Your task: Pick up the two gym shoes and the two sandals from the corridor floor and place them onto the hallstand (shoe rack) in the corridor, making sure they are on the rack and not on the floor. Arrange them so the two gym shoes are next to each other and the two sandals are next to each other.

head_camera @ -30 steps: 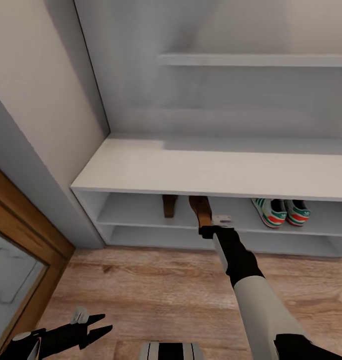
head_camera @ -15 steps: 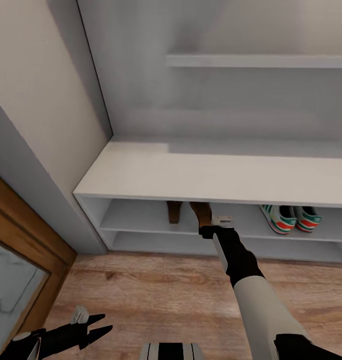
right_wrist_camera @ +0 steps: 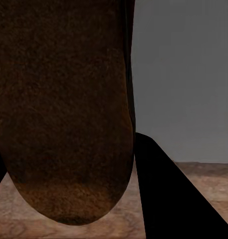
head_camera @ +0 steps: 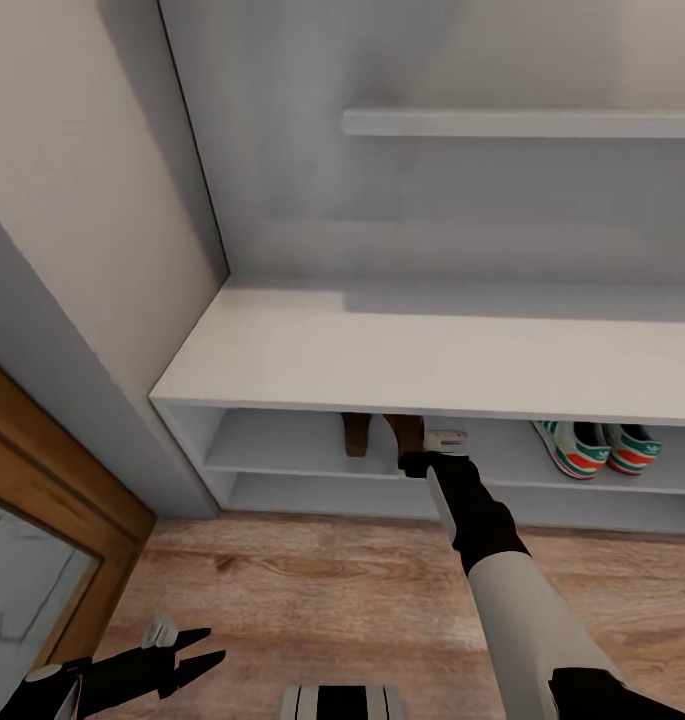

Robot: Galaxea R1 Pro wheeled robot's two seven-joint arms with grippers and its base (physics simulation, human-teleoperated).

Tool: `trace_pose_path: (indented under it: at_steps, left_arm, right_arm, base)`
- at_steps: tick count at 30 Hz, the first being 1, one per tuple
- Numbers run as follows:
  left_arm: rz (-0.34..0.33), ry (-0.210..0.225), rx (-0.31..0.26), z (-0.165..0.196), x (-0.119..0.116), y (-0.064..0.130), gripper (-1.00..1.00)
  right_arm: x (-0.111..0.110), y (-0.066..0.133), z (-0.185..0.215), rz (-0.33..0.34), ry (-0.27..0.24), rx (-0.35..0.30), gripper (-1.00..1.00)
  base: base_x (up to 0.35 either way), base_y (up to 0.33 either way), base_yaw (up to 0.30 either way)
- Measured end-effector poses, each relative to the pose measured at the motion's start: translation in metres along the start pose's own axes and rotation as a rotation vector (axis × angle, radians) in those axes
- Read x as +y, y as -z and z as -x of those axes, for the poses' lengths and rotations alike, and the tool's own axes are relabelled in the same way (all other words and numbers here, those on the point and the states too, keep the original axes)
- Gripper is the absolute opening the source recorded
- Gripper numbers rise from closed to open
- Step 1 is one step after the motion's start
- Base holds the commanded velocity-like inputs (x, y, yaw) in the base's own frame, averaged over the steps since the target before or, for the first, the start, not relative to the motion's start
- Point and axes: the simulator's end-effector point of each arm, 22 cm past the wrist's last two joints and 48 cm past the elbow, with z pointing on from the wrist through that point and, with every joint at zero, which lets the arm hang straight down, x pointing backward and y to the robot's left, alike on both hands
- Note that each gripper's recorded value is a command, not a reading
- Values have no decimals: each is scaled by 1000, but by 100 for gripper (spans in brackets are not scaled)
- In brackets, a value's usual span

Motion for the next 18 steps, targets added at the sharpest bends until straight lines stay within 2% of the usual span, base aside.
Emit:
trace_pose_path:
  at_steps: [11,18]
  left_arm:
    - [-1,0,1,0,-1,-2,100]
    - [-1,19,13,-9,3,-4,100]
  right_arm:
    - [0,0,-1,1,-1,2,-100]
    - [0,-10,-13,1,0,24,-100]
  base:
    - [35,0,0]
    - [0,0,0]
